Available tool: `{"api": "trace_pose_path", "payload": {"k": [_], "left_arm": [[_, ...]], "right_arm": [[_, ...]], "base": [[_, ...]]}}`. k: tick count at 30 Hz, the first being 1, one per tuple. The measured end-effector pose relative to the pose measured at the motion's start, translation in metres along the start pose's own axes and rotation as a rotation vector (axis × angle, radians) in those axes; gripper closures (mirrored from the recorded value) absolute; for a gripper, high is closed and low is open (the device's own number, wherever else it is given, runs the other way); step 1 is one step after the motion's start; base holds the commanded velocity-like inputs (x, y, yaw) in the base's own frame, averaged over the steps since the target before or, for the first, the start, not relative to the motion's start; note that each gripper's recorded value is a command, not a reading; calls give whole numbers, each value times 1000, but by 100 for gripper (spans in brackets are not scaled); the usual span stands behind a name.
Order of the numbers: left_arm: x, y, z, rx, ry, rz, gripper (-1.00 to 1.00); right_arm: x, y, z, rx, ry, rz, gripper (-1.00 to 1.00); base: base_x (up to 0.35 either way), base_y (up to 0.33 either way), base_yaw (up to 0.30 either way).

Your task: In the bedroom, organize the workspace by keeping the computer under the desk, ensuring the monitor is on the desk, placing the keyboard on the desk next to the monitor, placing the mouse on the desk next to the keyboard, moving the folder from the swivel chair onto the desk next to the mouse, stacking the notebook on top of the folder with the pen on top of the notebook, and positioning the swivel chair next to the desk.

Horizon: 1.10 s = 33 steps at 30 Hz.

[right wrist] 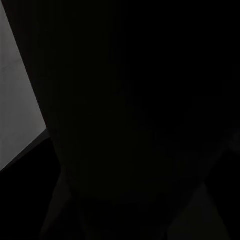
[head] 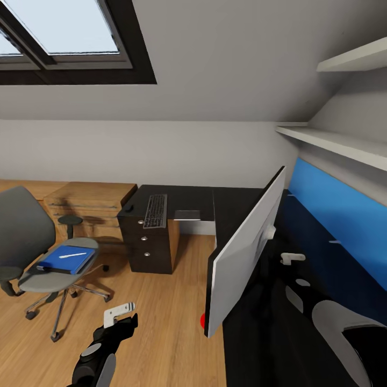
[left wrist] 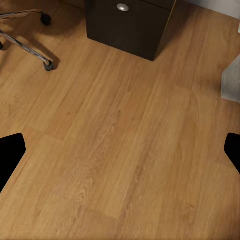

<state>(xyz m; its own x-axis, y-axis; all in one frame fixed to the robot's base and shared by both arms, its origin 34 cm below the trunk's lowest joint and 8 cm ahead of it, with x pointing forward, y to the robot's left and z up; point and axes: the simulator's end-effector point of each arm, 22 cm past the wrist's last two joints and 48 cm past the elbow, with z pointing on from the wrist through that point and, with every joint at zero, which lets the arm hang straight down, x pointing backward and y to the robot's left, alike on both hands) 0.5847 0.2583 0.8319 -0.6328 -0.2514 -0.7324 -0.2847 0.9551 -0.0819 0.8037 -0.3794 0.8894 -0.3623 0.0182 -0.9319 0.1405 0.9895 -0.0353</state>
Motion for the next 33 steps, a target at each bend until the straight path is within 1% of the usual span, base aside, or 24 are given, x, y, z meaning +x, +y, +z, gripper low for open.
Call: {"api": "trace_pose_path", "payload": {"k": [4,6,21,25,33], "left_arm": [[0,0,0,0,0,-1,-100],[0,0,0,0,0,-1,-100],[0,1,0,-1,-1,1,-100],[0,1,0,-1,0,1,-100],[0,1,0,-1,0,0,-100]], "right_arm": [[0,1,0,-1,0,0,100],[0,2,0,-6,0,-7,100],[0,3,0,-6,-1,-4,100],[0,1,0,-4,0,-4,100],[0,1,0,-3,0,-4,100]], "base": [[0,-36,0],[-47,-178,0],[-97,-285,-4],[-6,-41,-160],[-1,-4,-243]]}}
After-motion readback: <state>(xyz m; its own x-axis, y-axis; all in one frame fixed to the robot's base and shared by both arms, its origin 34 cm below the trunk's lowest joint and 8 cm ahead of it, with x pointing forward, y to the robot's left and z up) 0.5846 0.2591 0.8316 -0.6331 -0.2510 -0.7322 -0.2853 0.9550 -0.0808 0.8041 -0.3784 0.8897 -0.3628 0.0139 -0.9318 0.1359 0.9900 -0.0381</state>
